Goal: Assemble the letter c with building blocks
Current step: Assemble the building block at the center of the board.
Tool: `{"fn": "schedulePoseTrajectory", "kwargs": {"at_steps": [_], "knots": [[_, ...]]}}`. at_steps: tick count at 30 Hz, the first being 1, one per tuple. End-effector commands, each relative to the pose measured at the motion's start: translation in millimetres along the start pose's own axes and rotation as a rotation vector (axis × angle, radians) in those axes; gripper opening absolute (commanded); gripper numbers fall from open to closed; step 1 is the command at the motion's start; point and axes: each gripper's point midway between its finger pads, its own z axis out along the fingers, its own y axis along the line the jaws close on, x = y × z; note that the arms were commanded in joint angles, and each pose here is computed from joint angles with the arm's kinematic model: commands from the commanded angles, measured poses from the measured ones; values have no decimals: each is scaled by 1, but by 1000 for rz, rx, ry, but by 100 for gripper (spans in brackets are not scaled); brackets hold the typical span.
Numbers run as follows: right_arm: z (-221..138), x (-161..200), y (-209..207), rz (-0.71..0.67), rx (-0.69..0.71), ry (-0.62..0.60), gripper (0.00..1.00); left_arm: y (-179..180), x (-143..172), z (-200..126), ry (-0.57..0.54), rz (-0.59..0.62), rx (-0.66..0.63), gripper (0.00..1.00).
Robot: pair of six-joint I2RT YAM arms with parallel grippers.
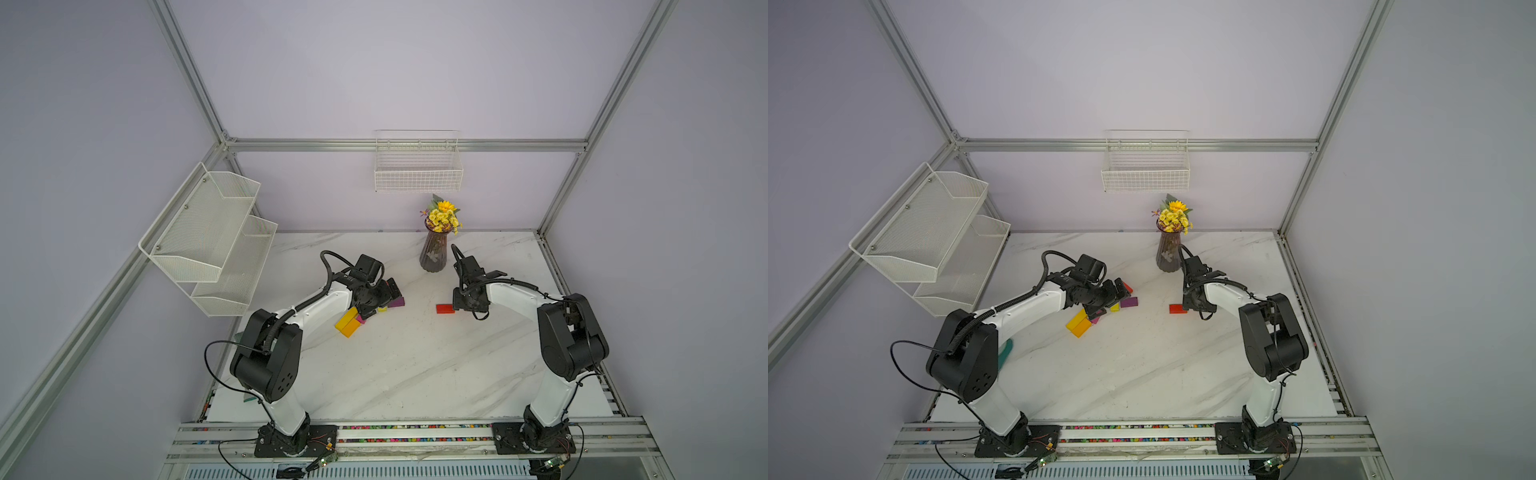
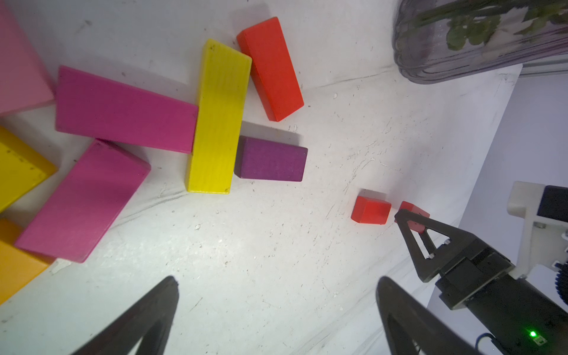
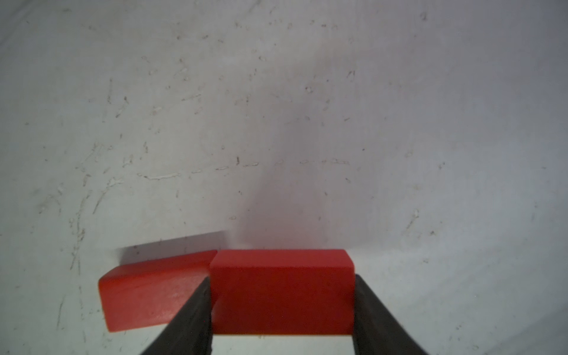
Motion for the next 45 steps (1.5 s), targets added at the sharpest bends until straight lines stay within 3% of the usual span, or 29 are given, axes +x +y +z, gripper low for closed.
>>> {"fn": "schedulePoseTrajectory", "kwargs": {"at_steps": [1,33,45], "knots": [[6,-6,-11,38,35,-23,51,-15,-6,-3,-6,4,32,100],[21,13,-9,61,10,36,59,-30,-15,9,19,34,42,100],[17,14,-10,79,7,33,75,-28,-14,7,14,34,42,100]]}}
